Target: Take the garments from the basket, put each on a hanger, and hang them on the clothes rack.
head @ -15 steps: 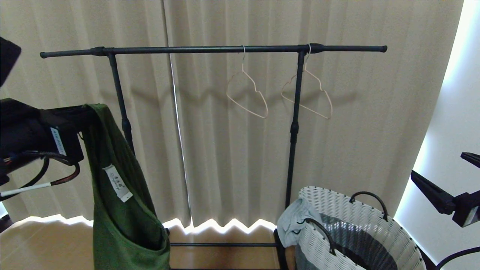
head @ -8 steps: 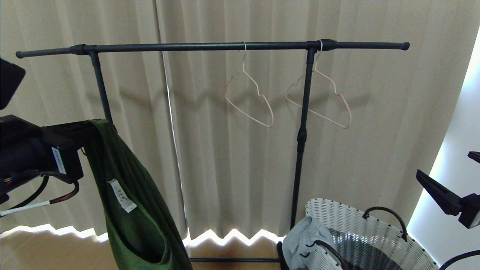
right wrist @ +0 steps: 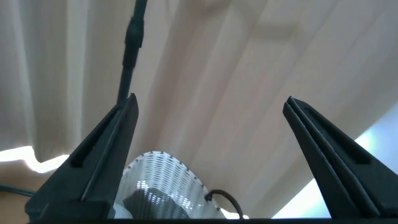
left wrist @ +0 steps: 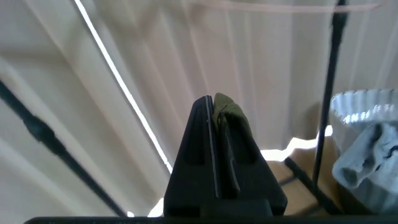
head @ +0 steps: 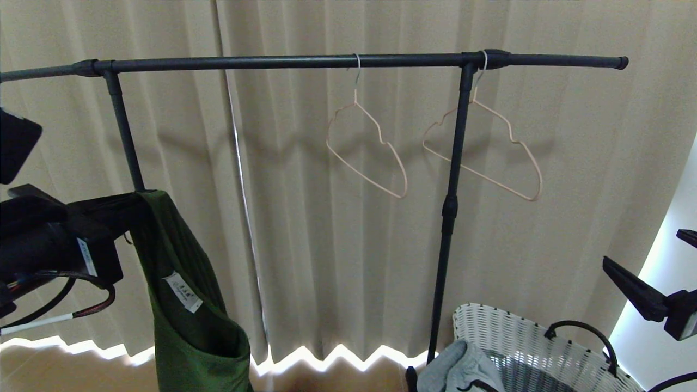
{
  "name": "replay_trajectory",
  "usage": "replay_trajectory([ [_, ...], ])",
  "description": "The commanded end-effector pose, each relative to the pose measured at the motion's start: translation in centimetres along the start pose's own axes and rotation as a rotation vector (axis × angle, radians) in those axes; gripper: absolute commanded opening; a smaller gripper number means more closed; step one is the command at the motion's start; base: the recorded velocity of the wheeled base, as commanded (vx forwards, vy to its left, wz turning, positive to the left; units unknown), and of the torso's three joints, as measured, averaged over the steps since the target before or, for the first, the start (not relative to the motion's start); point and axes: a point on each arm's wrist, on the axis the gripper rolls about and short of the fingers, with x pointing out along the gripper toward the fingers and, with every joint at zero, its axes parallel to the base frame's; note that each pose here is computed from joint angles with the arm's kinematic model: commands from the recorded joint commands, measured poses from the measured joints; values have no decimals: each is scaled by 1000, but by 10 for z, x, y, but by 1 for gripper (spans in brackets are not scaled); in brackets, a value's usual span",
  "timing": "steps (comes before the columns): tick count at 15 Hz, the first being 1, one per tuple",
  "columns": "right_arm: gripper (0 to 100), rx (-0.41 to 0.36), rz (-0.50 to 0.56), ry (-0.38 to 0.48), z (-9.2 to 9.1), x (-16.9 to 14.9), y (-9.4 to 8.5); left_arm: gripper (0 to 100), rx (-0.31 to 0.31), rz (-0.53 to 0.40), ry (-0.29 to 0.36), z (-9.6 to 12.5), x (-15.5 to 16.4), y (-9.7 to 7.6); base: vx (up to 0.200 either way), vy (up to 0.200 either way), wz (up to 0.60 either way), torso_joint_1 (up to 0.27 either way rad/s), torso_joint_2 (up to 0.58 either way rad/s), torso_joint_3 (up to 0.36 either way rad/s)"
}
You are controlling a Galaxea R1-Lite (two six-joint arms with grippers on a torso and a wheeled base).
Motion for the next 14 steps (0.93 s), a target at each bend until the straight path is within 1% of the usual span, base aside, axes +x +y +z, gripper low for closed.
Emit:
replay_trajectory([
  [1, 100, -2, -6, 10, -2, -1, 0, 0, 0, 3, 2, -3, -1, 0, 0, 0, 0, 0, 0, 0],
  [3, 100, -2, -15, 18, -5, -2, 0, 0, -1, 2, 7, -5, -1, 0, 0, 0, 0, 0, 0, 0],
  [4, 100, -3, -24, 13, -7, -7, 0, 0, -1, 1, 10, -6, -1, -1, 0, 0, 0, 0, 0, 0],
  [7, 100, -21, -31, -9, -4, -12, -1, 0, 1, 2, 7, -5, -1, -1, 0, 0, 0, 0, 0, 0],
  [14, 100, -21, -33, -15, -4, -13, -1, 0, 6, 2, 4, -5, -3, -1, 0, 0, 0, 0, 0, 0],
])
